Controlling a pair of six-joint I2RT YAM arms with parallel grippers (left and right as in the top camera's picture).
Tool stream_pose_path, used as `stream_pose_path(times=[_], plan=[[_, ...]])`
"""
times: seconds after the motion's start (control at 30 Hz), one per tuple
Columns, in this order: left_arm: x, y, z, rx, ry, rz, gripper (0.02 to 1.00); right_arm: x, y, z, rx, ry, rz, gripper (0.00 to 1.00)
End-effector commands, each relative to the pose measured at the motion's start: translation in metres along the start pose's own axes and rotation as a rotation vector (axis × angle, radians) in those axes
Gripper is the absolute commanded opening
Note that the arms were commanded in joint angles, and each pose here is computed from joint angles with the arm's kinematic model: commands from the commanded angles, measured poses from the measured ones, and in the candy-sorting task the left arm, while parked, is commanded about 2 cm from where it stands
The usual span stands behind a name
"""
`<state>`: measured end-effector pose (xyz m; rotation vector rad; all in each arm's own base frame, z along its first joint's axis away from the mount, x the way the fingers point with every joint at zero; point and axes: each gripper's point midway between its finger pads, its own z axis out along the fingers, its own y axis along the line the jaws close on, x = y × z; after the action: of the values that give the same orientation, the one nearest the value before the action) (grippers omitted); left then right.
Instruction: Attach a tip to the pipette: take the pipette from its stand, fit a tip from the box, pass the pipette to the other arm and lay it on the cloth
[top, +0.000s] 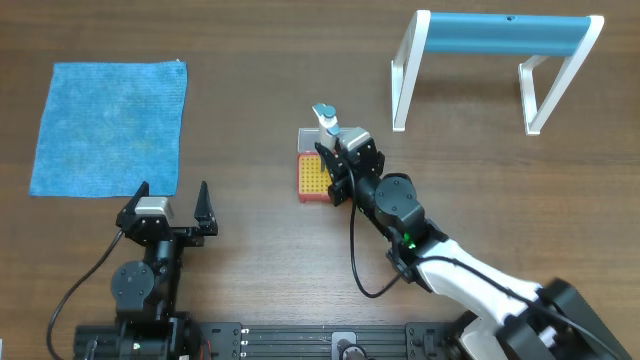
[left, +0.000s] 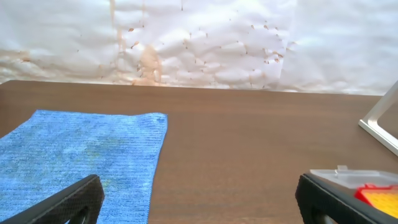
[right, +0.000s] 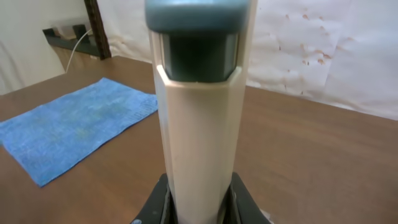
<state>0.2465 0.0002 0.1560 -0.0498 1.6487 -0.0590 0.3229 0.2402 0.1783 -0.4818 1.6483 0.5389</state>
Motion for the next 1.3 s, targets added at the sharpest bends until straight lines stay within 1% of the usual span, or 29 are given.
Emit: stream_pose_path(times=[0.03,0.27,0.3,0.37,0.47,0.6,0.67,0.77,0.83,0.87,0.93,0.97,1.0,1.1,1.17,1.2,1.27,1.3], plan=[[0.0,-0.002,0.0,0.01,0.0,-0.008,0.996,-0.047,0.007,-0.007,-0.018,-0.087,-0.05,0.077],[0.0,-0.002,0.0,0.01,0.0,-0.007,0.996,-0.097,0.011,-0.014,-0.024,-0.196,-0.053,0.077],[0.0,-0.002,0.0,0.01,0.0,-0.008,0.996,-0.106,0.014,-0.014,-0.042,-0.205,-0.066,0.075],[0.0,-0.002,0.0,0.01,0.0,-0.008,0.996,-0.12,0.019,-0.012,-0.064,-0.19,-0.083,0.077],[0.0,-0.002,0.0,0.01,0.0,-0.008,0.996,-0.141,0.026,-0.008,-0.09,-0.114,-0.125,0.075],[0.0,-0.002,0.0,0.01,0.0,-0.008,0.998,-0.183,0.033,-0.012,-0.107,-0.062,-0.165,0.075],[0.0,-0.002,0.0,0.01,0.0,-0.008,0.996,-0.217,0.038,-0.019,-0.118,-0.096,-0.168,0.075],[0.0,-0.002,0.0,0.01,0.0,-0.008,0.996,-0.25,0.048,-0.029,-0.162,-0.163,-0.167,0.077],[0.0,-0.002,0.0,0.01,0.0,-0.008,0.996,-0.26,0.049,-0.032,-0.166,-0.18,-0.128,0.077],[0.0,-0.002,0.0,0.01,-0.001,-0.007,0.998,-0.262,0.049,-0.032,-0.17,-0.181,-0.097,0.077],[0.0,-0.002,0.0,0.01,0.0,-0.008,0.996,-0.261,0.054,-0.033,-0.207,-0.175,-0.052,0.077],[0.0,-0.002,0.0,0.01,0.0,-0.008,0.996,-0.26,0.058,-0.034,-0.23,-0.169,-0.032,0.073],[0.0,-0.002,0.0,0.01,-0.001,-0.008,0.996,-0.256,0.063,-0.034,-0.263,-0.144,0.015,0.077],[0.0,-0.002,0.0,0.01,0.0,-0.008,0.996,-0.246,0.066,-0.034,-0.288,-0.096,0.073,0.077],[0.0,-0.002,0.0,0.012,-0.003,-0.008,0.996,-0.239,0.066,-0.032,-0.287,-0.061,0.113,0.077],[-0.003,-0.007,-0.001,0.038,-0.012,-0.018,0.996,-0.235,0.066,-0.032,-0.286,-0.042,0.133,0.071],[-0.014,-0.029,-0.003,0.17,-0.042,-0.151,0.996,-0.23,0.07,-0.032,-0.31,-0.018,0.144,0.077],[-0.024,-0.037,-0.005,0.22,-0.07,-0.215,0.996,-0.228,0.072,-0.032,-0.324,-0.01,0.144,0.08]])
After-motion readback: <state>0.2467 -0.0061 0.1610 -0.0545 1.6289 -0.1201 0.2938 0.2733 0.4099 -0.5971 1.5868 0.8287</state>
